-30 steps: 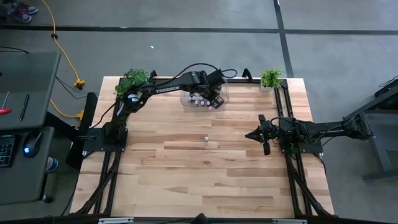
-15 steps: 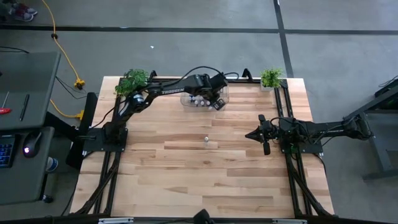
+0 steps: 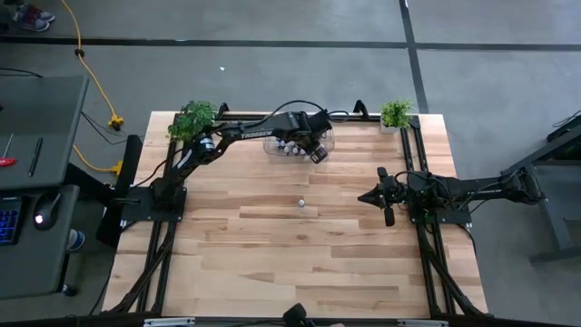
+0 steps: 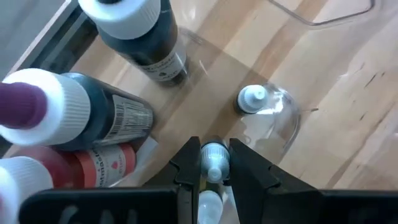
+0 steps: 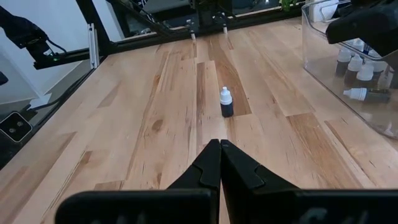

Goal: Pick & Place food coloring
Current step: Put the small blue food coloring bottle into the transparent bin, then put the small purple food coloring bottle into the transparent bin

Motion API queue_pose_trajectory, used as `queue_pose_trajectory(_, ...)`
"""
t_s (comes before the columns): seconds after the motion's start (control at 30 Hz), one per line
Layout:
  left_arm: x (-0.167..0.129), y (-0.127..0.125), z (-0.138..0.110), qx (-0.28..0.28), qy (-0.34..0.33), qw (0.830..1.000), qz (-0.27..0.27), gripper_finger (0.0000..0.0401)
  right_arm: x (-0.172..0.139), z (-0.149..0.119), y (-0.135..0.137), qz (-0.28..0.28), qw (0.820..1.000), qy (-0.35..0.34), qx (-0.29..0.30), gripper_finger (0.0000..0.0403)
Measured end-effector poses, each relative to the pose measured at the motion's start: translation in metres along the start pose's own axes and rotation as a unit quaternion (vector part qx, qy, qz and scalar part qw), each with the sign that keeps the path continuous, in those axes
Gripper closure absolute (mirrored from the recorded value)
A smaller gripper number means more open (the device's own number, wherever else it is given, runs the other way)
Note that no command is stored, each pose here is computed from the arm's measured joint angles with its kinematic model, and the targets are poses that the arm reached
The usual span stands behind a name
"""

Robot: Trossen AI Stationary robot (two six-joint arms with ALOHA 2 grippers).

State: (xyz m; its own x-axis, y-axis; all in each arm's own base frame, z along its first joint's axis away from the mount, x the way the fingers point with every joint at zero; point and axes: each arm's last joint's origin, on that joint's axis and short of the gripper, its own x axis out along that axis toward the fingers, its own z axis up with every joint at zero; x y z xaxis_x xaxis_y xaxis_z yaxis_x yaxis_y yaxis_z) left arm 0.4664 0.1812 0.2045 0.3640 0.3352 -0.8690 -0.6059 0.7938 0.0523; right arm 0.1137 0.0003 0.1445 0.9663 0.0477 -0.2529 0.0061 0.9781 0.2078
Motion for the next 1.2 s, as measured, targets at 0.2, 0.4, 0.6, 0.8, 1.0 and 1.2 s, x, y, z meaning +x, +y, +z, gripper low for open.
queue_pose_trajectory(0.2, 0.0007, 0.0029, 0.0005, -0.003, 0.003, 1.0, -0.006, 0.0345, 0.0, 0.0001, 0.0, 0.0, 1.0, 0.0, 0.0, 0.0402)
queue_pose_trajectory(0.4, 0.0026, 0.003, -0.0011, -0.002, 0.01, 1.0, -0.006, 0.0313, 0.0, 0.0001, 0.0, 0.0, 1.0, 0.0, 0.0, 0.0402)
queue_pose_trajectory(0.6, 0.0032, 0.0053, -0.0006, -0.004, 0.01, 1.0, -0.005, 0.0281, 0.0, 0.0, 0.0, 0.0, 1.0, 0.0, 0.0, 0.0402)
queue_pose_trajectory(0.8, 0.0033, 0.0069, -0.0003, -0.004, 0.007, 1.0, 0.011, 0.0278, 0.0, 0.0001, 0.0, 0.0, 1.0, 0.0, 0.0, 0.0402)
queue_pose_trajectory(1.0, 0.0032, 0.0079, -0.0023, -0.002, 0.015, 1.0, 0.024, 0.0277, 0.0, 0.0001, 0.0, 0.0, 1.0, 0.0, 0.0, 0.0402)
queue_pose_trajectory(1.2, -0.0021, 0.0078, -0.0014, -0.002, 0.014, 1.0, 0.019, 0.0277, 0.0, 0.0001, 0.0, 0.0, 1.0, 0.0, 0.0, 0.0402)
